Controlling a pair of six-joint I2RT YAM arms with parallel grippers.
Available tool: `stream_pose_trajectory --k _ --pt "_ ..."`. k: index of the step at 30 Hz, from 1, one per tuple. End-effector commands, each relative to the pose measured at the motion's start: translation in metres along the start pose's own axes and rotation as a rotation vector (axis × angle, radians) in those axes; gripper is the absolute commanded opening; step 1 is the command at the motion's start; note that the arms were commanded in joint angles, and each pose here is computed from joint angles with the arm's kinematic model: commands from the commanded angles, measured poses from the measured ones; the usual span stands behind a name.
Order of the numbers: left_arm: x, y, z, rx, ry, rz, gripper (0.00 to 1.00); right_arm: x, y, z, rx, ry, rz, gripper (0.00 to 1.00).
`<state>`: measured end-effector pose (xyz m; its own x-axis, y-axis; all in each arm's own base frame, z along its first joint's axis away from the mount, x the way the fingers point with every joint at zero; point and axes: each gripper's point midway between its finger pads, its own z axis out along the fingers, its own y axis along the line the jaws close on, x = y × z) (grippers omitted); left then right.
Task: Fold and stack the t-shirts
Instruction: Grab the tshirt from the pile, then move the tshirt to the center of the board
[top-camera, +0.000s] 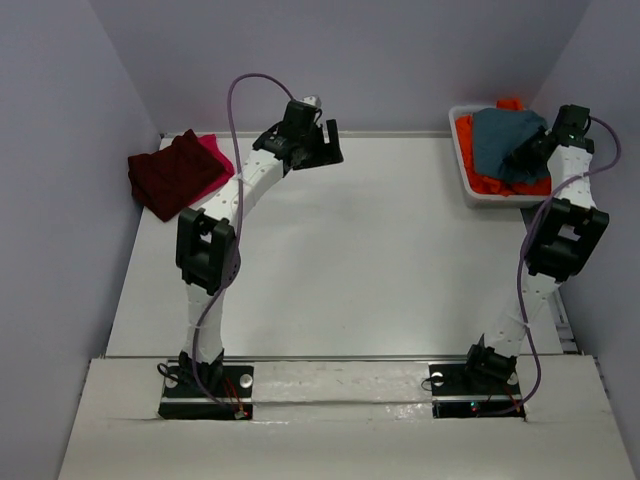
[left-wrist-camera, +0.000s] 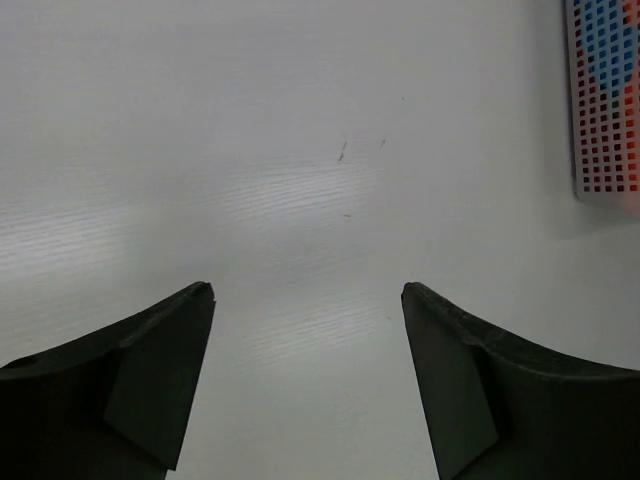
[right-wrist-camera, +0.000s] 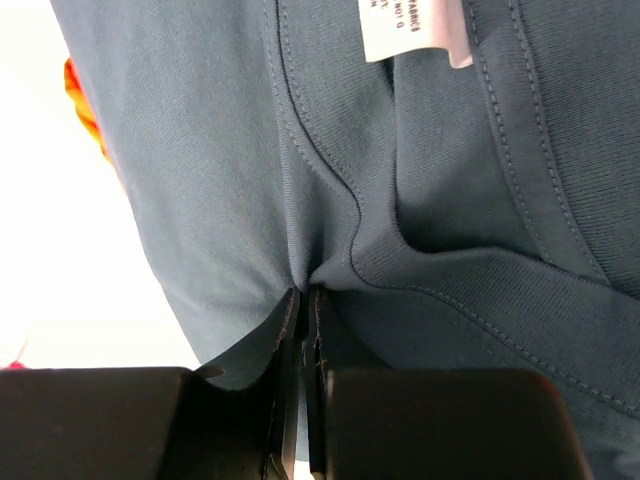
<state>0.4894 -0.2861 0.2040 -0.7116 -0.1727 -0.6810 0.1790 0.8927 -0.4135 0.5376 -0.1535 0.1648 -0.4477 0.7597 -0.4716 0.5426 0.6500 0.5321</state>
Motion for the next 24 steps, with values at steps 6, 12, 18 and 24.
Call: stream_pose_trajectory --k 6,12,18,24 --pt "-0.052 -0.044 -0.021 0.113 -0.067 -0.021 0.59 0.012 0.075 -0.08 -0.215 0.03 0.005 0.07" --pt "-0.056 -0.043 -0.043 0.102 -0.082 -0.013 0.59 0.01 0.142 -0.151 -0.363 -0.016 -0.057 0.07" --pt "-0.036 -0.053 -0.054 0.12 -0.062 0.028 0.6 0.094 0.208 -0.196 -0.471 0.059 -0.265 0.07" --pt "-0.028 -0.043 -0.071 0.072 -0.067 0.059 0.61 0.139 0.212 -0.269 -0.546 0.037 -0.379 0.07"
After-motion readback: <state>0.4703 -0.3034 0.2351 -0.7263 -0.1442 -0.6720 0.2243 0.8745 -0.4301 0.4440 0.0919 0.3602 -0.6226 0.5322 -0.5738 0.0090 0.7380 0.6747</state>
